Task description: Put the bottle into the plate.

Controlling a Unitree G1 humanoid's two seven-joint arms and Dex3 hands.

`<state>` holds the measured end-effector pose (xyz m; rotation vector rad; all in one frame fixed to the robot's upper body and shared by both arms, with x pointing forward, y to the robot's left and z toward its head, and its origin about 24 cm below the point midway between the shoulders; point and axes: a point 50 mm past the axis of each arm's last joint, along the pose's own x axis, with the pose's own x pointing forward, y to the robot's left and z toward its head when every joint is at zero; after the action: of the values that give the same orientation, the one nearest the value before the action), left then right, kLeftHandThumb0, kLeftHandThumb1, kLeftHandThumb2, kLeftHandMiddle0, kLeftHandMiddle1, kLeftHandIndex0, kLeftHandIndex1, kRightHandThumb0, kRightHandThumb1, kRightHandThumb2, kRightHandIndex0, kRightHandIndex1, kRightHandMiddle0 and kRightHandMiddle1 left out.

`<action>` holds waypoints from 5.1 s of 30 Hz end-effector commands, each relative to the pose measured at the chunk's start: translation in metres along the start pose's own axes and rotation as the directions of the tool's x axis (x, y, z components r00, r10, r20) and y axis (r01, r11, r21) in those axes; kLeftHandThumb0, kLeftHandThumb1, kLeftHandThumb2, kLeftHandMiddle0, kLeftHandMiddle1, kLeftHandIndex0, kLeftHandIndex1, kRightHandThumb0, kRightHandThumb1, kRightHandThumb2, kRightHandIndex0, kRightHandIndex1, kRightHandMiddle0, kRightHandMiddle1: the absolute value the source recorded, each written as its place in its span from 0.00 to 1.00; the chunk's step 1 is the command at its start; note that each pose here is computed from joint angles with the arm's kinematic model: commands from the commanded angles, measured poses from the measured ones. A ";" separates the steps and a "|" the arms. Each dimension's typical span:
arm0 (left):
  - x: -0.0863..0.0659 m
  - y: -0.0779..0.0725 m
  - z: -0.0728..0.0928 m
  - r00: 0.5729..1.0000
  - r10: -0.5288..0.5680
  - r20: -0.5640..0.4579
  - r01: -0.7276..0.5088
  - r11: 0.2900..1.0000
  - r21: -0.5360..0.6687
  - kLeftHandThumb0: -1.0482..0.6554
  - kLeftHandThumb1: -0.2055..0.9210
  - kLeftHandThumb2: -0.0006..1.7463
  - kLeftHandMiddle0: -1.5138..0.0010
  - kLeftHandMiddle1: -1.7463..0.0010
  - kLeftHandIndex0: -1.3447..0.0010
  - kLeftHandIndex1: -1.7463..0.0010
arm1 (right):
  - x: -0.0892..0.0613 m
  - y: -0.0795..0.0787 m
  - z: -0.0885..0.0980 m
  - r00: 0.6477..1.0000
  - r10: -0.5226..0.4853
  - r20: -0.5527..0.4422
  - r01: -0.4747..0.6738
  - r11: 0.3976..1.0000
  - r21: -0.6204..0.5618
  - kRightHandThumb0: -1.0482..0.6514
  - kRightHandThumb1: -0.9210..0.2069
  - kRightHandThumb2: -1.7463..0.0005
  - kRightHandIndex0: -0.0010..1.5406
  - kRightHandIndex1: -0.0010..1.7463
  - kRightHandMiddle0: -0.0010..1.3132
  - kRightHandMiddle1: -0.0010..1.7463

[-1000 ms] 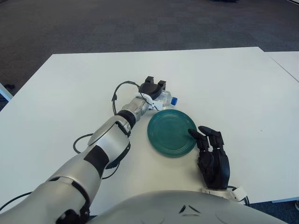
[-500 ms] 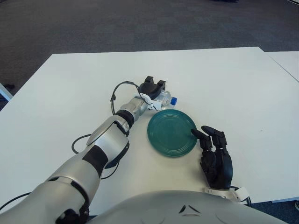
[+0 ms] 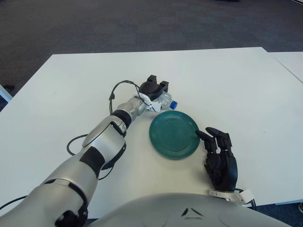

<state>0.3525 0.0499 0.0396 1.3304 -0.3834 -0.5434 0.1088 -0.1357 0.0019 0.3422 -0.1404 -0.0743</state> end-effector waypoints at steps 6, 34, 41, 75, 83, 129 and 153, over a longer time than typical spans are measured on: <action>0.014 0.043 0.009 0.986 0.131 0.102 -0.136 0.990 0.047 0.33 0.41 0.80 0.28 0.00 0.51 0.00 | -0.031 -0.025 -0.038 0.958 -0.109 -0.265 0.103 0.994 -0.039 0.24 0.00 0.65 0.36 0.61 0.12 0.70; -0.009 0.062 0.037 0.948 0.182 0.261 -0.207 0.976 0.070 0.33 0.42 0.79 0.26 0.00 0.52 0.00 | -0.017 -0.039 -0.048 0.944 -0.160 -0.289 0.154 0.987 -0.044 0.26 0.01 0.66 0.33 0.57 0.09 0.65; -0.032 0.049 0.052 0.959 0.132 0.251 -0.148 0.988 0.045 0.32 0.38 0.81 0.25 0.00 0.50 0.00 | 0.003 -0.055 -0.042 0.949 -0.199 -0.243 0.187 0.980 -0.073 0.23 0.00 0.66 0.31 0.60 0.13 0.67; -0.053 0.012 0.063 0.984 -0.003 0.179 -0.004 0.999 0.036 0.33 0.43 0.78 0.25 0.00 0.53 0.00 | 0.032 -0.076 -0.008 0.975 -0.218 -0.038 0.208 0.961 -0.184 0.24 0.00 0.60 0.36 0.67 0.22 0.73; -0.058 0.004 0.069 0.982 -0.015 0.190 0.008 0.999 0.040 0.33 0.41 0.79 0.24 0.00 0.51 0.00 | 0.032 -0.076 -0.003 0.975 -0.219 -0.029 0.211 0.961 -0.180 0.26 0.01 0.58 0.37 0.70 0.24 0.75; -0.082 -0.029 0.090 0.977 -0.047 0.209 0.052 0.999 -0.017 0.35 0.58 0.66 0.33 0.00 0.62 0.00 | 0.047 -0.067 0.002 0.972 -0.206 -0.114 0.177 0.958 -0.225 0.23 0.00 0.62 0.35 0.64 0.21 0.72; -0.090 0.003 0.086 0.983 -0.103 0.149 0.104 0.995 0.002 0.00 1.00 0.51 1.00 1.00 1.00 0.99 | 0.052 -0.068 -0.002 0.973 -0.204 -0.108 0.175 0.958 -0.228 0.23 0.00 0.61 0.38 0.62 0.19 0.72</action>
<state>0.2311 0.0282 0.0571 1.2899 -0.4347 -0.7385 0.1606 -0.2063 -0.0023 0.1277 -0.0447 -0.2479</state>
